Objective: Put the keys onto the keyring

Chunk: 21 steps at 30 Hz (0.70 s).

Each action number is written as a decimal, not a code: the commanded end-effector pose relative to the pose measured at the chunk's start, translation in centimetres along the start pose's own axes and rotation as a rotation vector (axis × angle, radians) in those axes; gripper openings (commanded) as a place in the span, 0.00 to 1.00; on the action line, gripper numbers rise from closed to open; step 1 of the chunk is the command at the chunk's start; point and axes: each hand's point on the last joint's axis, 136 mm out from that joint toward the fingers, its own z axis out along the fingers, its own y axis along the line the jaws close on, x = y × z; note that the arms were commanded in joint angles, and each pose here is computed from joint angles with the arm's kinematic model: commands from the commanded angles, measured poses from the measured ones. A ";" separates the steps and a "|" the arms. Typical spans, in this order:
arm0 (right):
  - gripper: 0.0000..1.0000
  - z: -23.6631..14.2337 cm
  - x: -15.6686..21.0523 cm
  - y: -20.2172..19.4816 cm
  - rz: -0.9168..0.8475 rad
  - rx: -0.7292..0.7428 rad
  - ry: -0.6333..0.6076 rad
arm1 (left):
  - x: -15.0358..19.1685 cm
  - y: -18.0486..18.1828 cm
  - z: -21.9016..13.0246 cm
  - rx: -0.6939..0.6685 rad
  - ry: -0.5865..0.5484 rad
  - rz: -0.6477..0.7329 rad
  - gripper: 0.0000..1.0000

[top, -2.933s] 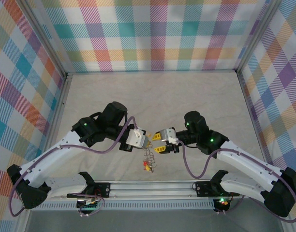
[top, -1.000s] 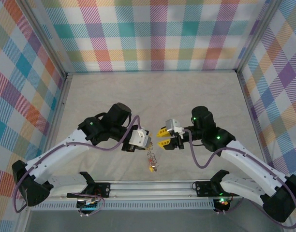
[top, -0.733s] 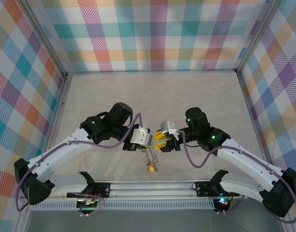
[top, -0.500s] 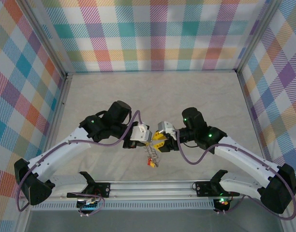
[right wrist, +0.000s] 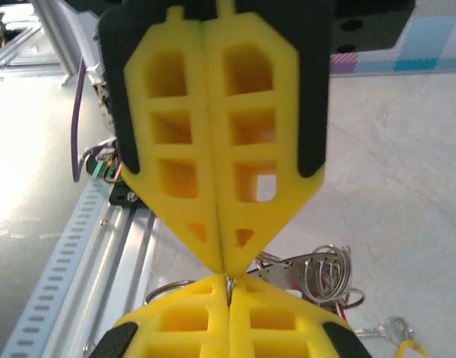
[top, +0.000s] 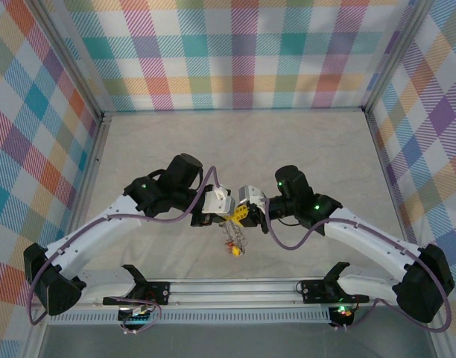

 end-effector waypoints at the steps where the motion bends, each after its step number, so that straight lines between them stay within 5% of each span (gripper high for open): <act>1: 0.00 0.0 -0.4 -0.2 -0.038 0.024 -0.026 | -1.6 1.1 -0.7 -0.041 -0.054 0.021 0.00; 5: 0.00 -0.4 -1.1 -0.4 -0.052 0.062 -0.076 | -0.4 1.3 -3.3 -0.091 0.025 -0.060 0.07; 7: 0.00 -0.6 -1.5 -0.5 -0.036 0.082 -0.117 | 0.5 2.0 -4.9 -0.185 0.022 -0.130 0.27; 11: 0.00 -0.7 -2.2 -0.8 -0.017 0.092 -0.179 | 1.0 2.6 -5.4 -0.314 -0.083 -0.190 0.51; 21: 0.00 -0.5 -3.0 -1.6 0.008 0.096 -0.191 | 1.2 3.1 -2.5 -0.259 -0.192 -0.236 0.54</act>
